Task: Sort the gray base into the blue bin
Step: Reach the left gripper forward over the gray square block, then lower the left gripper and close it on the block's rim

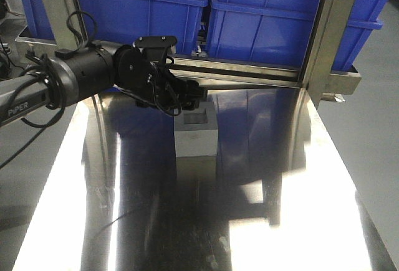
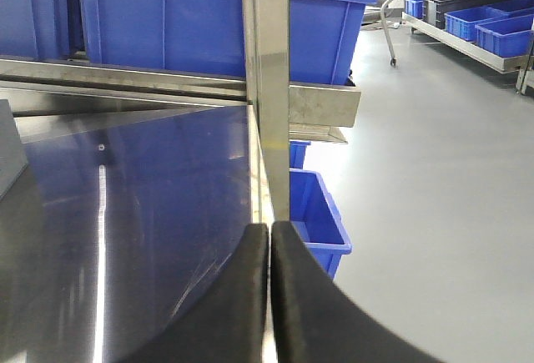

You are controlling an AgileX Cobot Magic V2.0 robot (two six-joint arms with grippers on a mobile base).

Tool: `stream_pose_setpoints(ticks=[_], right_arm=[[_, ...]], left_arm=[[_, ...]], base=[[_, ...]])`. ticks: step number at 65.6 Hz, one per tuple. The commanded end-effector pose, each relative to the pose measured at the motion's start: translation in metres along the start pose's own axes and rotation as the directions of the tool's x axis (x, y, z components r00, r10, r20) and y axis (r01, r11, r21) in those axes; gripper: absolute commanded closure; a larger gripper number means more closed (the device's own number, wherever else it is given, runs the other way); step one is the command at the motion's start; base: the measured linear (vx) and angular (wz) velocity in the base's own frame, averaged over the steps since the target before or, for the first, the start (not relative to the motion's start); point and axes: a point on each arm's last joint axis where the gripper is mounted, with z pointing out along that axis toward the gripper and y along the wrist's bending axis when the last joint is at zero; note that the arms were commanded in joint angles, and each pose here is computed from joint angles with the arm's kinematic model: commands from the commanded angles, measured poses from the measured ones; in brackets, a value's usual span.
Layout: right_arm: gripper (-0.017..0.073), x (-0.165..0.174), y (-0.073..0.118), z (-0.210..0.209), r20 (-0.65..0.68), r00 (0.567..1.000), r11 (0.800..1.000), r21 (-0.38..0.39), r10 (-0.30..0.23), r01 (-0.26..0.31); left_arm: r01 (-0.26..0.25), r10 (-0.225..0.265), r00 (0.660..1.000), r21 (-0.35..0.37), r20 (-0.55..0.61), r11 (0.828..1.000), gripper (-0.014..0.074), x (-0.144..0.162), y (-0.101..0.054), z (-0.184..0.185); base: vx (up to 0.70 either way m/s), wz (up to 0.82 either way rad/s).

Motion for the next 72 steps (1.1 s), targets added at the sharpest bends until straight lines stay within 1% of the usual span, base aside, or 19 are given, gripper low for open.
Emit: stream_pose_setpoints(ticks=[1,11,25,54,58,63,72], right_arm=[[0.0564,-0.006,0.0,0.0,0.07,0.997,1.0,0.003,-0.016,0.015],[0.0564,-0.006,0.0,0.0,0.07,0.997,1.0,0.003,-0.016,0.015],[0.0564,-0.006,0.0,0.0,0.07,0.997,1.0,0.003,-0.016,0.015],[0.0564,-0.006,0.0,0.0,0.07,0.997,1.0,0.003,-0.016,0.015],[0.0564,-0.006,0.0,0.0,0.07,0.997,1.0,0.003,-0.016,0.015],[0.0564,-0.006,0.0,0.0,0.07,0.997,1.0,0.003,-0.016,0.015],[0.0564,-0.006,0.0,0.0,0.07,0.997,1.0,0.003,-0.016,0.015]], left_arm=[[0.011,-0.017,0.992,0.047,0.122,0.999,0.0001,-0.02,-0.011,-0.024],[0.02,-0.026,0.992,0.048,0.12,0.999,0.0001,-0.018,-0.009,-0.012],[0.061,-0.066,0.993,0.05,0.094,0.997,0.0001,-0.012,-0.007,0.004],[0.058,-0.062,0.994,0.045,0.092,0.997,0.0005,-0.011,-0.006,0.006],[0.058,-0.062,0.994,0.044,0.089,0.997,0.002,-0.011,-0.005,0.006],[0.058,-0.062,0.995,0.042,0.084,0.997,0.006,-0.01,-0.005,0.006],[0.058,-0.06,0.996,0.038,0.069,0.998,0.0191,-0.009,-0.005,0.006]], base=[[0.0,0.0],[0.0,0.0],[0.0,0.0],[0.0,0.0],[0.0,0.0],[0.0,0.0],[0.0,0.0]])
